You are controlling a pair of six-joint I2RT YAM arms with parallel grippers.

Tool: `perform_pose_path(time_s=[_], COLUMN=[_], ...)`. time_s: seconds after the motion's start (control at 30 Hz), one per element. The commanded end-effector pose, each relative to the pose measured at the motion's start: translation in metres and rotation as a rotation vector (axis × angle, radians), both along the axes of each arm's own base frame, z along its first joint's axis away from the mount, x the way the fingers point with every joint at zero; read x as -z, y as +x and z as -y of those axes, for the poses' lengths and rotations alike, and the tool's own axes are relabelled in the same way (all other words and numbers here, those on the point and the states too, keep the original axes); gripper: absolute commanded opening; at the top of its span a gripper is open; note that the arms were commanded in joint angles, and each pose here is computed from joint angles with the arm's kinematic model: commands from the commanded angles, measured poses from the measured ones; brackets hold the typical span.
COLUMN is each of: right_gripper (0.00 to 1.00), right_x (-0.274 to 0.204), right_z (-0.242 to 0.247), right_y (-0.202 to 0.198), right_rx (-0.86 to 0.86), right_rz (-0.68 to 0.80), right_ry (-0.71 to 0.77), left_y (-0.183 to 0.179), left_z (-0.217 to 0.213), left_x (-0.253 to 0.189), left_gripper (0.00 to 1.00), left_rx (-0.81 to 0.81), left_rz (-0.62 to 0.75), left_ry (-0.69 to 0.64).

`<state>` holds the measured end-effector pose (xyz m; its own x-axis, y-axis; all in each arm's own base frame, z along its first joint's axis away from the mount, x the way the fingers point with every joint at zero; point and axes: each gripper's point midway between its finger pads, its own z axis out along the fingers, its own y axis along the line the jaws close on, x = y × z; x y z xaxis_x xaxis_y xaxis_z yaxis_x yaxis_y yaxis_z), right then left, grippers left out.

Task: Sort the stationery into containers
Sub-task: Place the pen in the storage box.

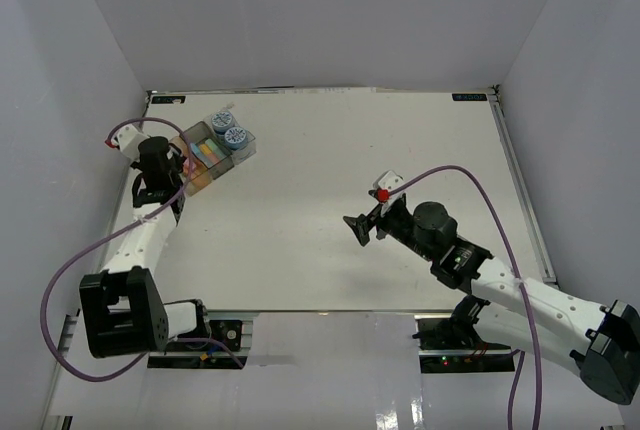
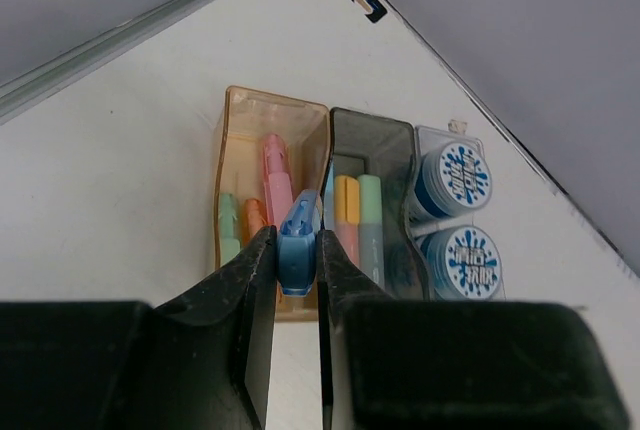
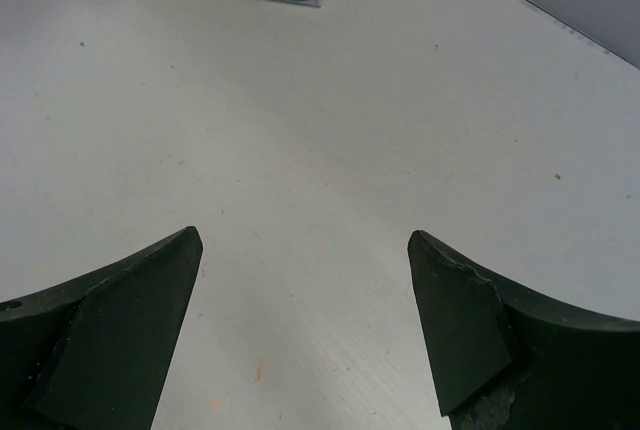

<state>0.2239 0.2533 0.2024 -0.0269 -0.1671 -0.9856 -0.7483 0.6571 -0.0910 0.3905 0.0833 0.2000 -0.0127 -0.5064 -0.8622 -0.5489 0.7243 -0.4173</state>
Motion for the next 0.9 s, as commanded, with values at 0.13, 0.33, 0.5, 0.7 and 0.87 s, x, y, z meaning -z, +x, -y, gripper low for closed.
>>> perform_pose_path(time_s=[0.13, 0.33, 0.5, 0.7, 0.87], right_gripper=[0.9, 0.9, 0.9, 0.9, 0.9], right_x=[-0.01, -0.004, -0.002, -0.002, -0.013], right_z=[0.003, 0.006, 0.008, 0.007, 0.01], right_y=[-0.001, 0.0, 0.001, 0.002, 0.003], right_rx=[0.015, 0.022, 0.033, 0.032, 0.049], right_rz=[0.024, 0.035, 0.038, 0.04, 0.043], right_ry=[0.06, 0.033, 0.02, 0.016, 0.034], left_y=[0.04, 0.059, 0.063, 0.057, 0.047], left_z=[-0.021, -0.028, -0.027, -0.021, -0.013], left_x=[0.013, 0.03, 0.047, 0.055, 0.036], left_gripper=[0.13, 0.17, 0.32, 0.61, 0.77], left_rx=[-0.056, -0.076, -0.072, -0.055, -0.027], left_rz=[0.076, 0.082, 0.044, 0.019, 0.025], left_ry=[-0.038, -0.026, -0.05, -0.075, -0.102])
